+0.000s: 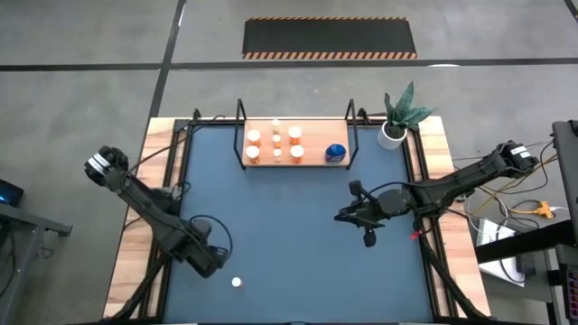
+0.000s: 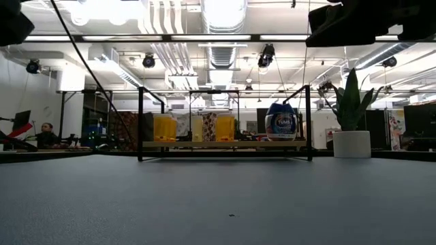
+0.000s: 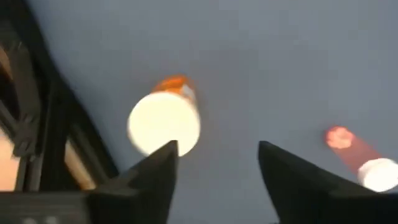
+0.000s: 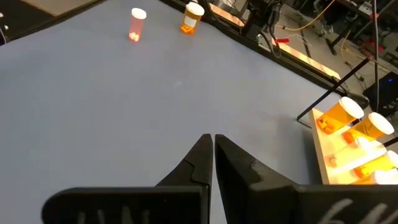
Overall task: Pick and place medicine bottles onto shelf by color
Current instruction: Put the orange pill bottle on the shelf
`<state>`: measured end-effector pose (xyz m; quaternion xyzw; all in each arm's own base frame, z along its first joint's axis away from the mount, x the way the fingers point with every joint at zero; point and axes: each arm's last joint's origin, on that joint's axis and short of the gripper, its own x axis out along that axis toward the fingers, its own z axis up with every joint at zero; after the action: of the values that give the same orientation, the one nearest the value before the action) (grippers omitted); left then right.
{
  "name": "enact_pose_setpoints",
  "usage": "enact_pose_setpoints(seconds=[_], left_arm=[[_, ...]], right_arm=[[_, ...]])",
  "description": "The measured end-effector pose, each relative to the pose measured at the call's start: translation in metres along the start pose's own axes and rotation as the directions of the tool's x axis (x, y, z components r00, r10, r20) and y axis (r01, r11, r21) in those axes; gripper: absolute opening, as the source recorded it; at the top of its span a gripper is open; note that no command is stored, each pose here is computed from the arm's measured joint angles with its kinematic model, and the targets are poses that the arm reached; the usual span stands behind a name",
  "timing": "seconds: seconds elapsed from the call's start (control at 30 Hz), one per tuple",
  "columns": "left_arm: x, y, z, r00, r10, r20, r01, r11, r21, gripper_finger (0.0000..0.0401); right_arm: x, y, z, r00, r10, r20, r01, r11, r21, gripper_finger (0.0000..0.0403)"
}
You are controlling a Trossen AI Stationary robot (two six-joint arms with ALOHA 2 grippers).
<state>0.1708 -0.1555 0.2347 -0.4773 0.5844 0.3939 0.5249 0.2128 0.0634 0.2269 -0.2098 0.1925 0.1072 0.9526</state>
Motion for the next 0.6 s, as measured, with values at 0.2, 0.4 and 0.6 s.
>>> enact_pose_setpoints(seconds=[0.2, 0.4, 0.6], left_arm=[[0.006, 0.009, 0.004, 0.999, 0.036, -0.003, -0.036, 0.999, -0.021, 0.0288], [0.020, 0.017, 0.010, 0.997, 0.076, 0.018, -0.076, 0.997, -0.029, 0.0301], [0.025, 0.020, 0.012, 0.995, 0.099, 0.026, -0.098, 0.995, -0.032, 0.0301]], right_arm=[[0.000, 0.000, 0.000, 1.000, 0.000, -0.001, 0.000, 1.000, 0.005, 0.0009], [0.000, 0.000, -0.001, 1.000, 0.003, -0.008, -0.003, 1.000, 0.009, 0.0009], [0.000, 0.001, -0.001, 1.000, 0.005, -0.015, -0.005, 1.000, 0.024, 0.0009]])
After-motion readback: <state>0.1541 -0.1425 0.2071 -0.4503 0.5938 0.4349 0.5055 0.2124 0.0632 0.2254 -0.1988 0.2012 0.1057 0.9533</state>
